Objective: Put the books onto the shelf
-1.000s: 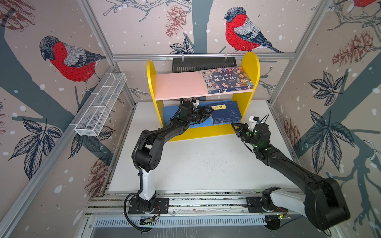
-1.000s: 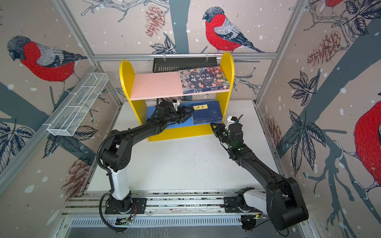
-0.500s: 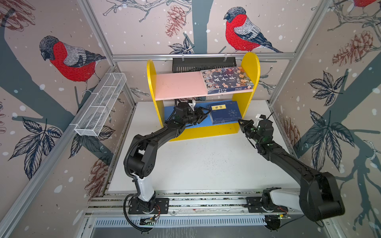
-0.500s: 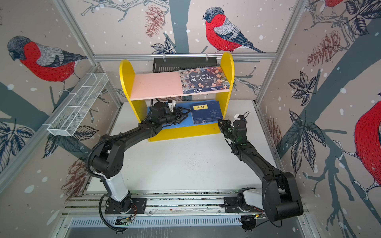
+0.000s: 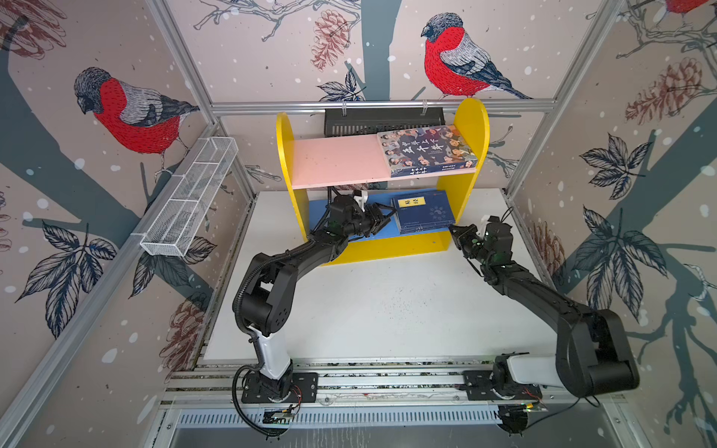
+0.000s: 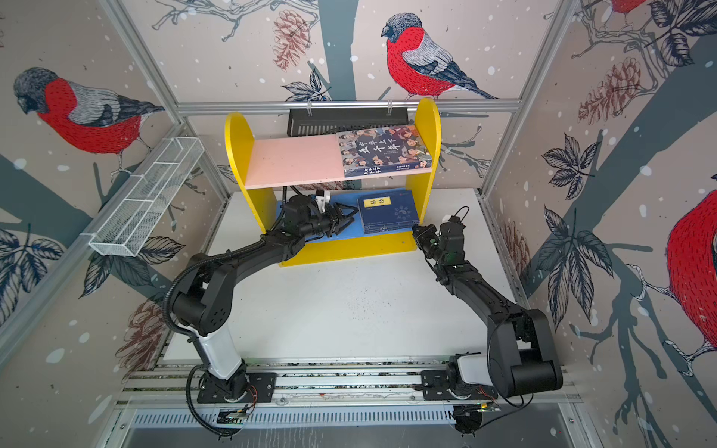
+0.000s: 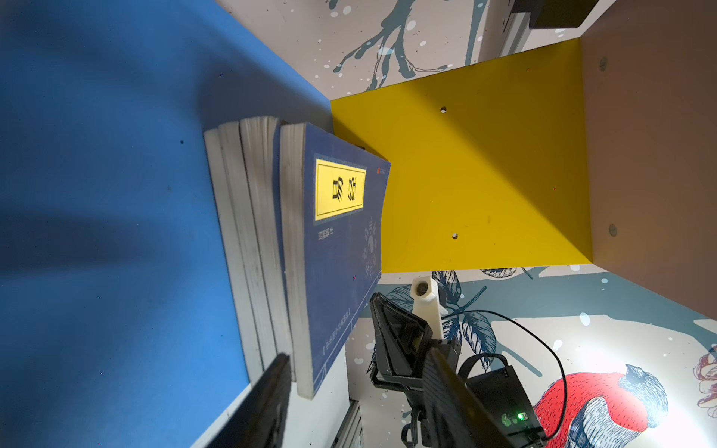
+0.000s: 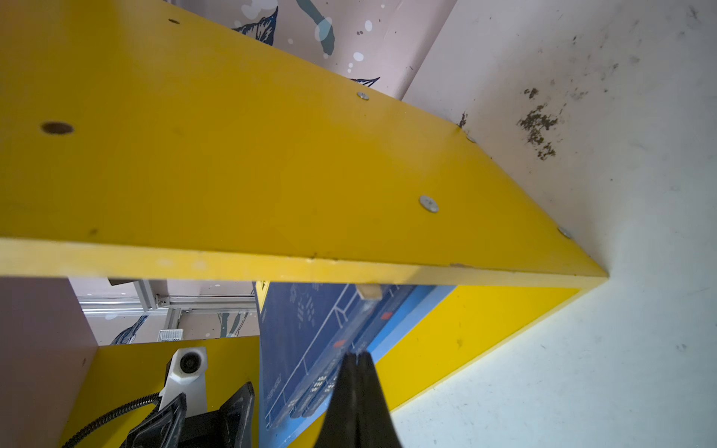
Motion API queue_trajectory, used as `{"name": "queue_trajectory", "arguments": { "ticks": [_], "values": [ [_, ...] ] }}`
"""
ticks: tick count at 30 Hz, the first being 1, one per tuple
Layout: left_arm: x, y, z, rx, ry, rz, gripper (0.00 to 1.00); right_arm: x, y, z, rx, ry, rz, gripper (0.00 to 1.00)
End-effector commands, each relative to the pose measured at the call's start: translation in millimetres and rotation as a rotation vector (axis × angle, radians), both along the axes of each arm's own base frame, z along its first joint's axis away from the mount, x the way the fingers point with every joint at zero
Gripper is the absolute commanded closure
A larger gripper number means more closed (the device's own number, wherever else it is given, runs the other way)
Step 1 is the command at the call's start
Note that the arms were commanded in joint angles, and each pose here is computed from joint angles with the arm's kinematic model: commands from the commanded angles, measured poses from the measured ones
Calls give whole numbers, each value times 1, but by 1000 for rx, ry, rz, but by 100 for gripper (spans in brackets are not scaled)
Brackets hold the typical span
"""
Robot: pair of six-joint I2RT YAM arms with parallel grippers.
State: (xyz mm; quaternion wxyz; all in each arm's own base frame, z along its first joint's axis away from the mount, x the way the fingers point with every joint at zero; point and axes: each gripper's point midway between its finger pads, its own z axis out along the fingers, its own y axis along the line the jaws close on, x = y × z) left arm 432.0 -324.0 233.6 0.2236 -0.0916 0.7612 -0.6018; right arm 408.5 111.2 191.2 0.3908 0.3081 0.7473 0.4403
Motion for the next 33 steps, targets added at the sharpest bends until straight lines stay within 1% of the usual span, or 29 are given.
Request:
{"name": "queue_trajectory", "arguments": {
  "ticks": [1,18,24,27,29,30,32,33],
  "values": [
    [-1,-1,20,-43,-65,-10,44,5,1,8,-3,-39,15,96],
    [1,5,17,-44,-59,5,43,21,4,10,4,-40,29,96],
    [-2,7,16,-42,-59,10,43,16,7,6,14,-27,45,97],
    [-2,8,18,-36,-63,16,43,10,6,11,20,-41,44,96],
    [-4,9,20,-24,-79,11,43,7,7,17,19,-51,47,93],
    [-6,10,21,-8,-94,9,41,4,7,18,12,-49,51,90],
    [-12,13,21,36,-126,-2,39,-2,8,19,-10,-45,61,79],
    [-17,14,19,64,-142,-17,36,-6,7,18,-29,-36,66,71]
  ]
}}
